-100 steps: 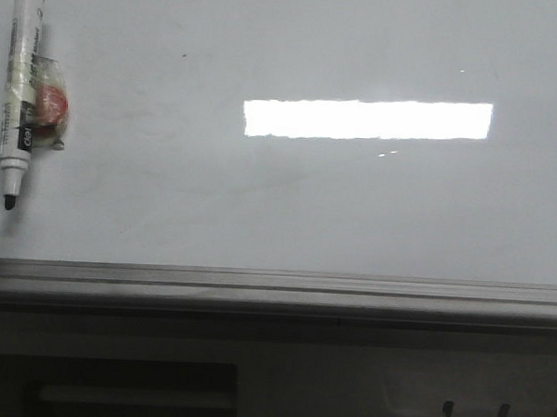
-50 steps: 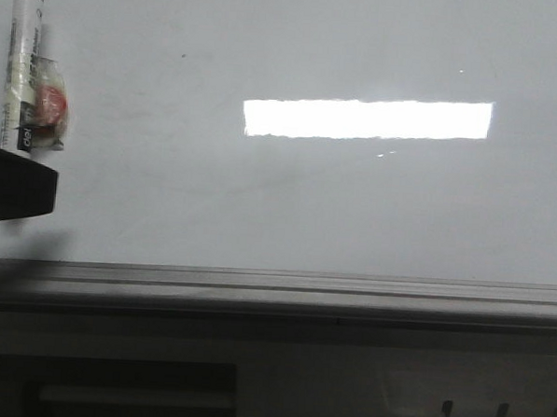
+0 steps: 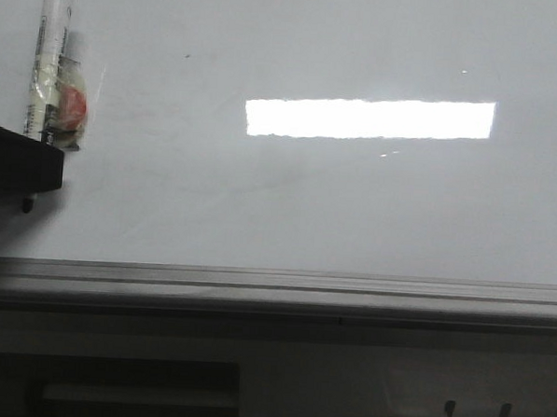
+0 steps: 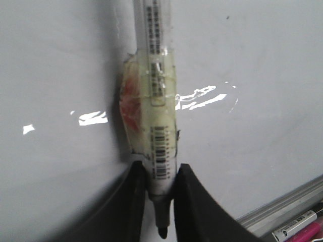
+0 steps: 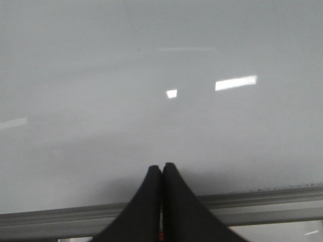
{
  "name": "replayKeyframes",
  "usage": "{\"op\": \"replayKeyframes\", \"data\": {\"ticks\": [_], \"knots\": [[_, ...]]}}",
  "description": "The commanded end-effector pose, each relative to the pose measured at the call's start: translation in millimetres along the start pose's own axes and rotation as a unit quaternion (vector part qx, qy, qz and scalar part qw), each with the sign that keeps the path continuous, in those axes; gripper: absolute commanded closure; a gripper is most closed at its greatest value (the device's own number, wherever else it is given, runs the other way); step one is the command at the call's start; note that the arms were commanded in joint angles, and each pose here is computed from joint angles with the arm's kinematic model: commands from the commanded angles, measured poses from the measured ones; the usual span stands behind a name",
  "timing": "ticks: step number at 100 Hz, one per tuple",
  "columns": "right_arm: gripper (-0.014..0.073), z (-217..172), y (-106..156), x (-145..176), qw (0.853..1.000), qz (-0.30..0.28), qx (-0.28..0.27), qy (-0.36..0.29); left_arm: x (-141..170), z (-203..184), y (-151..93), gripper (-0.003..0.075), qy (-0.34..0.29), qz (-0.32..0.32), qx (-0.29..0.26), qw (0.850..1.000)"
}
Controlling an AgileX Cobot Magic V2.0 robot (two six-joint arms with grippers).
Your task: Write number 3 on whiteboard
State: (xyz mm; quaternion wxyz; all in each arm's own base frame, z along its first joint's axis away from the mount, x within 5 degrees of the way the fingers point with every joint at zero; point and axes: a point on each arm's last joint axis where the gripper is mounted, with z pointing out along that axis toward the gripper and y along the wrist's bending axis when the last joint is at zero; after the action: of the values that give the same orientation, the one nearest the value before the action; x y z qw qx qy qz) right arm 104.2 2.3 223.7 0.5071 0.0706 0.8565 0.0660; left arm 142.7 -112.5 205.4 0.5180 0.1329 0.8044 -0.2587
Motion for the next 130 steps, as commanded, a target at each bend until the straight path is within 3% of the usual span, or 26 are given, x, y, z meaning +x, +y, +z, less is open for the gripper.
{"op": "replayKeyframes", "data": {"ticks": [1,15,35,42,49,60,67,75,89,115,130], "knots": [[0.0656,-5,4,-21,0.999,0.006,-0.006,-0.035,-10,2,-3,0.0741,-0.026,-0.009,0.005,1.000],[0.0656,-13,16,-32,0.998,-0.049,-0.047,-0.014,-11,0,-8,0.0741,-0.027,0.045,0.029,0.998],[0.0617,-29,47,-46,0.975,-0.147,-0.163,-0.021,-17,-12,-19,0.0741,-0.054,0.159,0.083,0.982],[0.0537,-35,59,-49,0.962,-0.172,-0.208,-0.029,-18,-15,-22,0.0741,-0.061,0.200,0.100,0.973],[0.0396,-39,71,-52,0.949,-0.191,-0.251,-0.029,-17,-18,-26,0.0741,-0.064,0.243,0.116,0.961],[0.0181,-43,92,-54,0.924,-0.220,-0.313,-0.013,-13,-21,-33,0.0741,-0.064,0.349,0.155,0.922],[0.0131,-43,106,-55,0.905,-0.247,-0.347,-0.007,-10,-22,-36,0.0741,-0.061,0.401,0.174,0.898],[0.0134,-44,123,-54,0.875,-0.299,-0.380,-0.013,-11,-22,-38,0.0741,-0.063,0.435,0.185,0.879],[0.0134,-39,151,-53,0.848,-0.332,-0.412,-0.026,-13,-22,-41,0.0741,-0.067,0.467,0.191,0.861],[0.0134,-27,194,-50,0.825,-0.359,-0.436,-0.012,-11,-22,-43,0.0741,-0.067,0.506,0.207,0.834],[0.0134,-26,211,-51,0.818,-0.362,-0.447,-0.017,-11,-22,-42,0.0741,-0.062,0.509,0.203,0.834]]}}
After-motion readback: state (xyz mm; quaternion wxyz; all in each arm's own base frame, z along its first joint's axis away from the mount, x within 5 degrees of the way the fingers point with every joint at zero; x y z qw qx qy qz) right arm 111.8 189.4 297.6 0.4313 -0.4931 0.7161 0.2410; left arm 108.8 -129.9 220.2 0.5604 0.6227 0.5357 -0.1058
